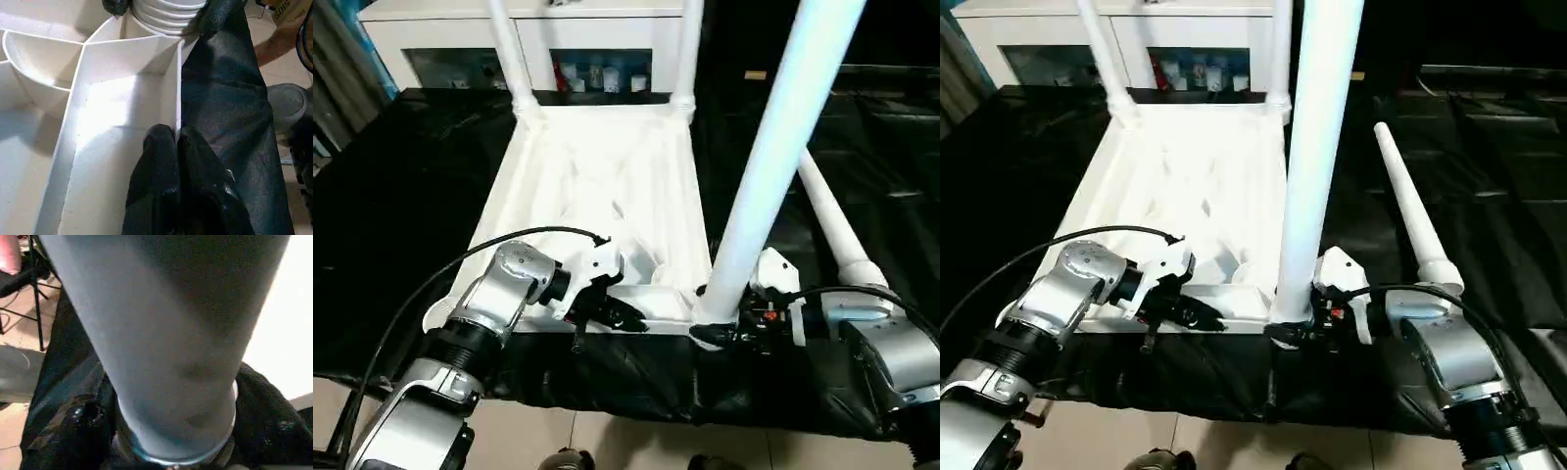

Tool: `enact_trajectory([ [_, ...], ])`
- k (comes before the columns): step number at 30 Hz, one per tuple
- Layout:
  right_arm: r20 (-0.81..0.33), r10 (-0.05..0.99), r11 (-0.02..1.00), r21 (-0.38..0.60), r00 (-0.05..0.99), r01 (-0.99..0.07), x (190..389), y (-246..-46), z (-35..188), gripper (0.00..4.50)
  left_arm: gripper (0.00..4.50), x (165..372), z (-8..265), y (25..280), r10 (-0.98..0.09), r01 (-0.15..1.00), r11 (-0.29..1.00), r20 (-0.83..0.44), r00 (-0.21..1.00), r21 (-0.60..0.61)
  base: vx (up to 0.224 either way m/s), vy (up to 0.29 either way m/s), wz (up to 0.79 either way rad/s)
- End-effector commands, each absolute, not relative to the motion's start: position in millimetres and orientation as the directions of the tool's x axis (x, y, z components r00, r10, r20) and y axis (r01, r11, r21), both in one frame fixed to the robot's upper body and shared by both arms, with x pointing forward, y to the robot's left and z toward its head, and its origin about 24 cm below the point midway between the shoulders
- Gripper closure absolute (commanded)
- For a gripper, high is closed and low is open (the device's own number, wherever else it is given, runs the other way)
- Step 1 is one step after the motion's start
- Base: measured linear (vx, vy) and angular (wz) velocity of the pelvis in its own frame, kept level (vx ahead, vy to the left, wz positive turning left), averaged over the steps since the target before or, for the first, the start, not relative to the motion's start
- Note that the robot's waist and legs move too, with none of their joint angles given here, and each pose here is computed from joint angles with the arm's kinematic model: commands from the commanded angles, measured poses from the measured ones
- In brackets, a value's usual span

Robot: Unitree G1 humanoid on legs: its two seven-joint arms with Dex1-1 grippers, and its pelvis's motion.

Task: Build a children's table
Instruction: Rotate leg to tighten

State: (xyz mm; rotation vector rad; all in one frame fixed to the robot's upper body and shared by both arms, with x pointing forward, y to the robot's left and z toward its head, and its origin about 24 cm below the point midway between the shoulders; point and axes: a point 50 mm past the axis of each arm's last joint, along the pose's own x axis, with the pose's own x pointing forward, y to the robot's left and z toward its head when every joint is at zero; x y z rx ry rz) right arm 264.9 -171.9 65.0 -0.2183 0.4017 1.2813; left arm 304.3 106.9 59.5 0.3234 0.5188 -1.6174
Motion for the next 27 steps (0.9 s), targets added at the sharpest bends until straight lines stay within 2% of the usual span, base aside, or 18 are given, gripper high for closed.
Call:
enact_trajectory([
  [1, -0.399, 0.915, 0.129, 0.126, 0.069, -0.984, 253.7, -144.4, 58, 1.57, 4.50, 298, 69, 78, -0.877, 0.972, -0.200, -0.420, -0.233, -0.124, 0.000, 0.000, 0.00],
  [7, -0.342, 0.931, 0.184, 0.144, 0.125, -0.972, 253.8, -141.3, 59, 1.74, 4.50, 297, 66, 80, -0.884, 0.975, -0.167, -0.416, -0.212, -0.144, 0.000, 0.000, 0.00],
  [9, -0.318, 0.913, 0.308, 0.126, 0.256, -0.943, 261.6, -140.8, 55, 1.74, 4.50, 301, 64, 77, -0.898, 0.985, -0.103, -0.412, -0.152, -0.137, 0.000, 0.000, 0.00],
  [13, -0.296, 0.857, 0.467, 0.102, 0.422, -0.878, 272.3, -140.1, 50, 1.75, 4.50, 309, 62, 70, -0.912, 0.993, 0.017, -0.409, -0.033, -0.120, 0.000, 0.000, 0.00],
  [14, -0.296, 0.809, 0.555, 0.098, 0.508, -0.826, 277.6, -138.7, 46, 1.76, 4.50, 312, 61, 64, -0.915, 0.990, 0.085, -0.402, 0.033, -0.111, 0.000, 0.000, 0.00],
  [15, -0.295, 0.779, 0.601, 0.099, 0.553, -0.793, 279.9, -137.3, 43, 1.76, 4.50, 314, 61, 59, -0.916, 0.987, 0.122, -0.395, 0.070, -0.107, 0.000, 0.000, 0.00],
  [16, -0.295, 0.779, 0.601, 0.099, 0.553, -0.793, 279.9, -137.3, 43, 1.77, 4.50, 314, 61, 59, -0.916, 0.987, 0.122, -0.395, 0.070, -0.107, 0.000, 0.000, 0.00],
  [19, -0.264, 0.700, 0.708, 0.132, 0.664, -0.694, 281.6, -121.4, 37, 1.78, 4.50, 310, 58, 40, -0.914, 0.976, 0.192, -0.380, 0.140, -0.103, 0.000, 0.000, 0.00],
  [23, -0.243, 0.644, 0.763, 0.147, 0.725, -0.629, 282.7, -110.9, 36, 1.78, 4.50, 306, 54, 32, -0.900, 0.972, 0.225, -0.397, 0.181, -0.069, 0.000, 0.000, 0.00],
  [27, -0.243, 0.644, 0.763, 0.147, 0.725, -0.629, 282.7, -110.9, 36, 1.78, 4.50, 306, 54, 32, -0.900, 0.972, 0.225, -0.397, 0.181, -0.069, 0.000, 0.000, 0.00],
])
